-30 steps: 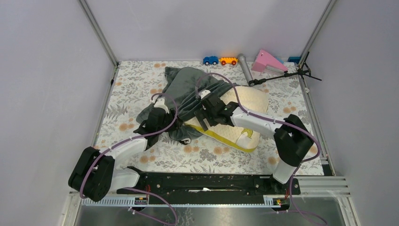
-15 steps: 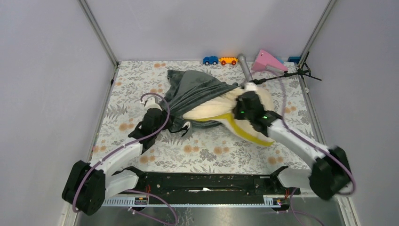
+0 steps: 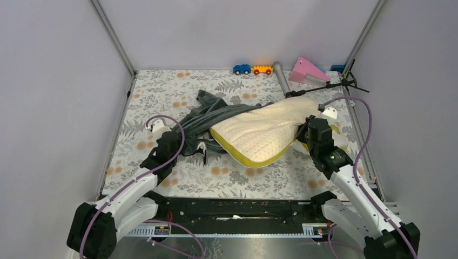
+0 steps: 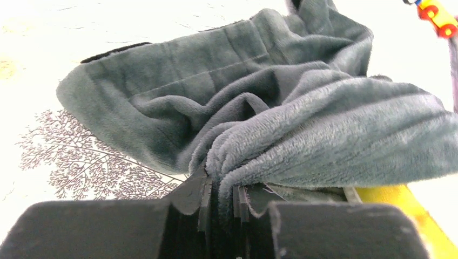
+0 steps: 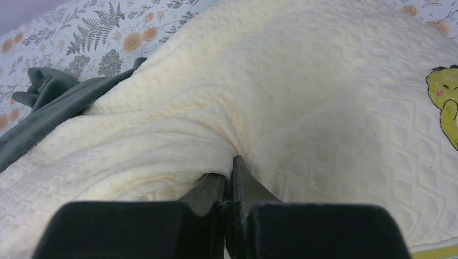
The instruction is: Remove the pillowcase from the pillow
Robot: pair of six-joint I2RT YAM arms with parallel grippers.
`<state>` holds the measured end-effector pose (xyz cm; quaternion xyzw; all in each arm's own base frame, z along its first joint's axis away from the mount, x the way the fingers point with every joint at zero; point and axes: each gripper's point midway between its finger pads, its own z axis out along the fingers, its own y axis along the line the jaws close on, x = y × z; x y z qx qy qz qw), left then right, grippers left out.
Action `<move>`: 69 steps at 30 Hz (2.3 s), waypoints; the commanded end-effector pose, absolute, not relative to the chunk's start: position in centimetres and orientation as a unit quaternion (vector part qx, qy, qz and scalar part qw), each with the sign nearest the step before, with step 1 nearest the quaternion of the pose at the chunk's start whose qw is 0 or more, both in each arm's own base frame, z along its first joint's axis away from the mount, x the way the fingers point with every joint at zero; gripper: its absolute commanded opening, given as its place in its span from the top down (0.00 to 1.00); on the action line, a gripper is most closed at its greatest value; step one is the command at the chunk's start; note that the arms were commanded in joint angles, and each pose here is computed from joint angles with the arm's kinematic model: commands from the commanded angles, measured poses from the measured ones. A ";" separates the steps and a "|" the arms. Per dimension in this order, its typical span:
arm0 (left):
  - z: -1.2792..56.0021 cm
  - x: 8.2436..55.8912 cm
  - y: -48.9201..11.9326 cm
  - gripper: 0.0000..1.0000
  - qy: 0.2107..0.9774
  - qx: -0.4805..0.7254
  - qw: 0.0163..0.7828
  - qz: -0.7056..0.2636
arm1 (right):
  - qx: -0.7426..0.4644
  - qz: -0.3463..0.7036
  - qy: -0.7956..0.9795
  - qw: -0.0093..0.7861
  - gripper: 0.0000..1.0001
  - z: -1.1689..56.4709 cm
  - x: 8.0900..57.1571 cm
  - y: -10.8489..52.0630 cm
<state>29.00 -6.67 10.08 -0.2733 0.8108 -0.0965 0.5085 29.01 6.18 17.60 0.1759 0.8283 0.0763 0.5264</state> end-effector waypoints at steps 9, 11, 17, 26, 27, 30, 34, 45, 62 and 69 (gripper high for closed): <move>13.8 30.0 -12.2 0.88 0.787 -0.125 0.558 -0.231 | 0.145 0.151 0.811 0.546 0.96 19.6 31.0 9.0; 13.7 30.1 -12.5 0.83 0.790 -0.118 0.554 -0.234 | 0.136 0.153 0.813 0.545 0.69 19.5 31.0 9.2; 14.1 29.9 -13.7 0.63 0.787 -0.090 0.553 -0.259 | 0.047 0.215 0.817 0.532 0.00 20.7 30.5 12.6; 16.6 28.1 -18.0 0.26 0.756 0.011 0.568 -0.325 | -0.075 0.302 0.815 0.489 0.00 24.4 29.3 18.3; 16.9 28.0 -18.4 0.24 0.754 0.016 0.570 -0.325 | -0.084 0.294 0.821 0.481 0.00 23.9 29.3 18.6; 17.9 28.0 -18.9 0.21 0.759 0.012 0.573 -0.308 | -0.109 0.266 0.847 0.448 0.00 21.4 29.4 19.9; 18.4 29.1 -18.2 0.14 0.786 -0.023 0.573 -0.233 | -0.142 0.254 0.865 0.408 0.01 19.0 29.1 22.4; 11.4 32.9 -16.4 0.07 0.856 -0.110 0.464 -0.198 | -0.231 0.215 0.898 0.308 0.00 11.8 27.1 29.7; 9.7 33.2 -13.9 0.17 0.861 -0.132 0.459 -0.172 | -0.060 0.122 0.840 0.526 1.00 18.7 30.2 20.7; 9.2 33.4 -13.8 0.17 0.867 -0.136 0.451 -0.165 | 0.173 0.080 0.698 0.691 1.00 26.0 28.1 8.9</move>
